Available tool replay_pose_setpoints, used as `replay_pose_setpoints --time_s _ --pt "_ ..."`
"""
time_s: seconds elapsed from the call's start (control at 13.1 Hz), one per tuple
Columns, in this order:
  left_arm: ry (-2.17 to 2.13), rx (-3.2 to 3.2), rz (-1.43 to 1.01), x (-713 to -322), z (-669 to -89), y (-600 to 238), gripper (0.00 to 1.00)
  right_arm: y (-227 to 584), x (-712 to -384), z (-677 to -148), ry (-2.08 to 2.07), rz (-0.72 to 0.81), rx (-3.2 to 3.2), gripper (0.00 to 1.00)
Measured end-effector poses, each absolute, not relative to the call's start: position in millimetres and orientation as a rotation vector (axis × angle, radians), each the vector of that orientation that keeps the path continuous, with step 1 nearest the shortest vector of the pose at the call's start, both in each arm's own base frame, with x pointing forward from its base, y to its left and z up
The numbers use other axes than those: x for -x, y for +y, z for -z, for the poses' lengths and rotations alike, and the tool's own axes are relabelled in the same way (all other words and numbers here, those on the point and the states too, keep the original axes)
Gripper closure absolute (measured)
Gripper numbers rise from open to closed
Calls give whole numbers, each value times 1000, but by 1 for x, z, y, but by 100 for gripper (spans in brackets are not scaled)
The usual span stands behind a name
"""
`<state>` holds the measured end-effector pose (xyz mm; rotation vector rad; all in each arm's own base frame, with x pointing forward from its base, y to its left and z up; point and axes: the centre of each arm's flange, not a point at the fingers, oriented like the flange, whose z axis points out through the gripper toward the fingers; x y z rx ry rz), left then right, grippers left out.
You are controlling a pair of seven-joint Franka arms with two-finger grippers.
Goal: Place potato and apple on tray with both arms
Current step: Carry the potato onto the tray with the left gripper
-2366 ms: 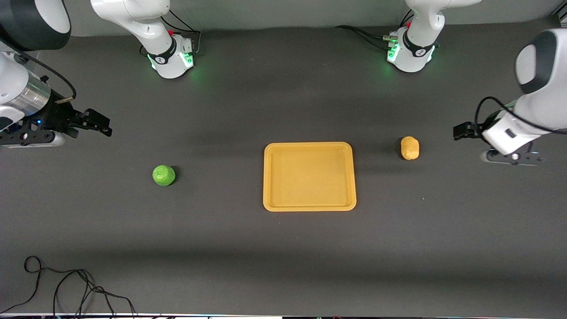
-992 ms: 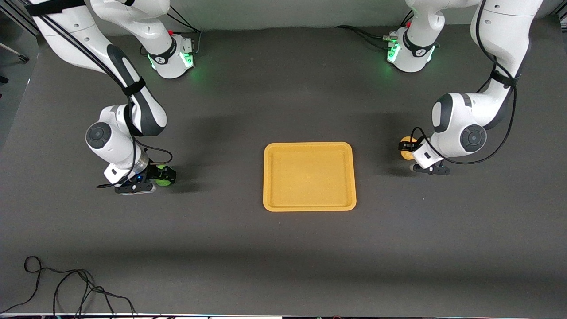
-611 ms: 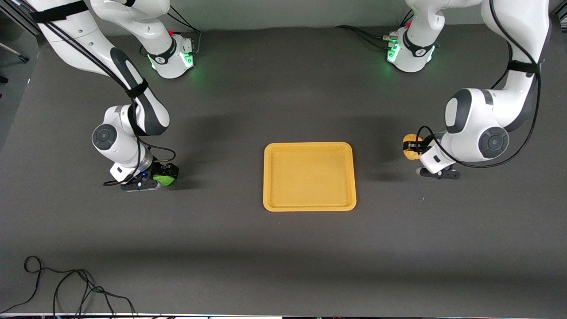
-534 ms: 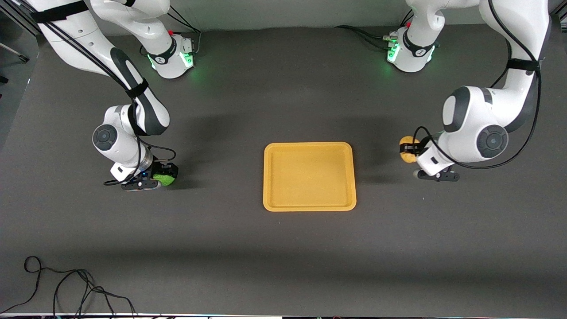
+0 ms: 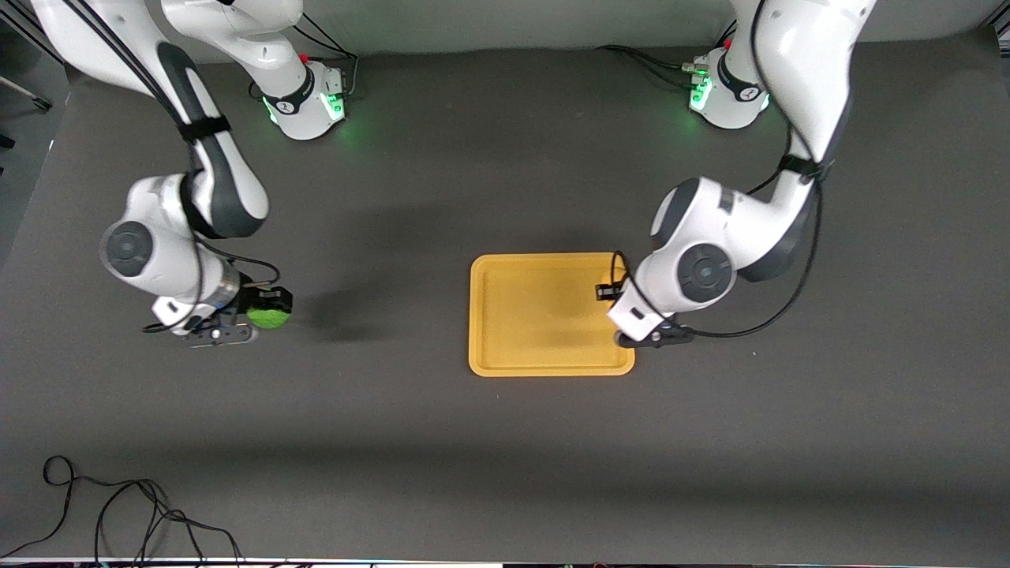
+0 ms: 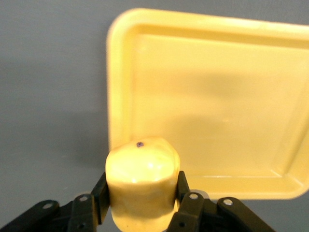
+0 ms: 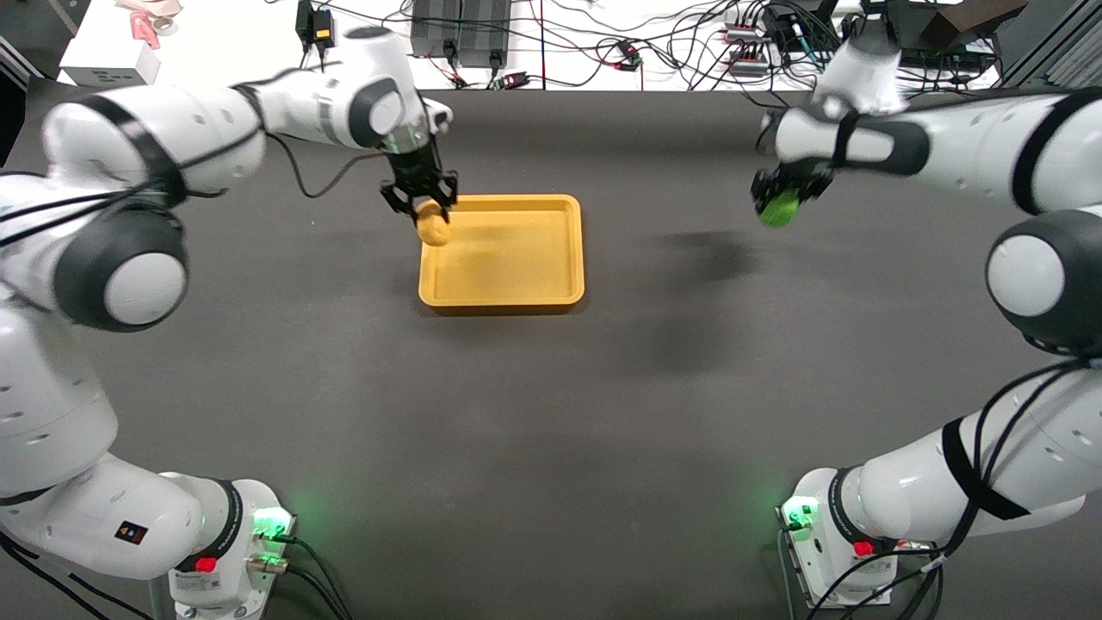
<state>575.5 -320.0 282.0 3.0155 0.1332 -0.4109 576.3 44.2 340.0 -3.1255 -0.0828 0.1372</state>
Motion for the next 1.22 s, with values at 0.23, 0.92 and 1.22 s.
replay_pose_setpoints --time_s 0.23,0.92,1.22 --pt "130 -3028 424 -578 -243 -329 43 45 -588 -455 -87 -112 3123 30" --pt "95 -3077 387 -583 -218 -325 43 127 -590 -527 -59 -51 3125 30" --pt "94 -3078 389 -582 -216 -325 39 173 -594 -513 -18 -71 3130 30"
